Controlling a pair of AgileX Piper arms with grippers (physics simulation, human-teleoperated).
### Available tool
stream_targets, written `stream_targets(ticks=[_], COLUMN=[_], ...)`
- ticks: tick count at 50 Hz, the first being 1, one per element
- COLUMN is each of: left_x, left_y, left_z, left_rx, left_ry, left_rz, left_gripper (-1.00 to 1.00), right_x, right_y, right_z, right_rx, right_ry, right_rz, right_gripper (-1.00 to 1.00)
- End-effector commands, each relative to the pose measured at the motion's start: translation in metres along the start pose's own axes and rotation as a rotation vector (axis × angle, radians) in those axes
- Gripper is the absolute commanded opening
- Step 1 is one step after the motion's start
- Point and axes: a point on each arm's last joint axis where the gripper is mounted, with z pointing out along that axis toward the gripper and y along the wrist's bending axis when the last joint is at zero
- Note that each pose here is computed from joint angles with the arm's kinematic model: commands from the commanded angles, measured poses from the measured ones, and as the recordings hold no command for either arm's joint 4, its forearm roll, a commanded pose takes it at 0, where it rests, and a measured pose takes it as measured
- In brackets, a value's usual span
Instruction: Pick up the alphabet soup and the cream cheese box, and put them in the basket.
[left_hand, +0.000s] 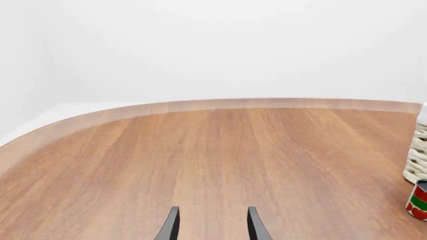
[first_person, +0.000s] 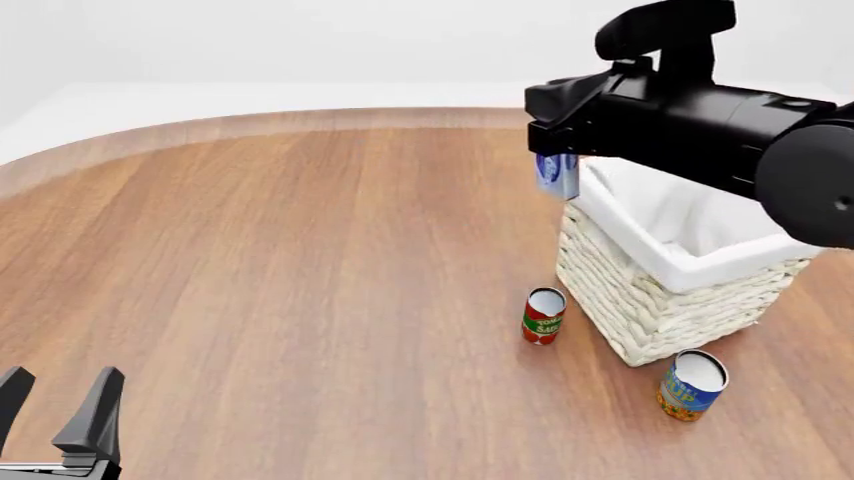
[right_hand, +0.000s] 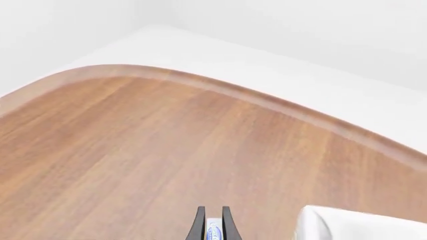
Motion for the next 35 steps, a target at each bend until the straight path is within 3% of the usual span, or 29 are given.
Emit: stream_targets(ticks=[1, 21, 35], left_x=[0.0, 0.0, 0.0], left_y=[0.0, 0.0, 0.0], left_z=[0.0, 0.0, 0.0], left_rx=[0.0, 0.0, 0.0], left_ry=[0.0, 0.0, 0.0], left_rz=[0.0, 0.0, 0.0], left_gripper=[1.0, 1.0, 1.0], right_x=[-0.006, -0.014, -0.004], right_y=[-0.008, -0.021, -0.036], right_z=[-0.009, -0.027, -0.022], right_rx=[0.029, 0.077, 0.132], right_ry=[0.005, 0.013, 0.037], right_rz=[0.005, 0.025, 0.042], right_gripper=[-1.0, -1.0, -1.0])
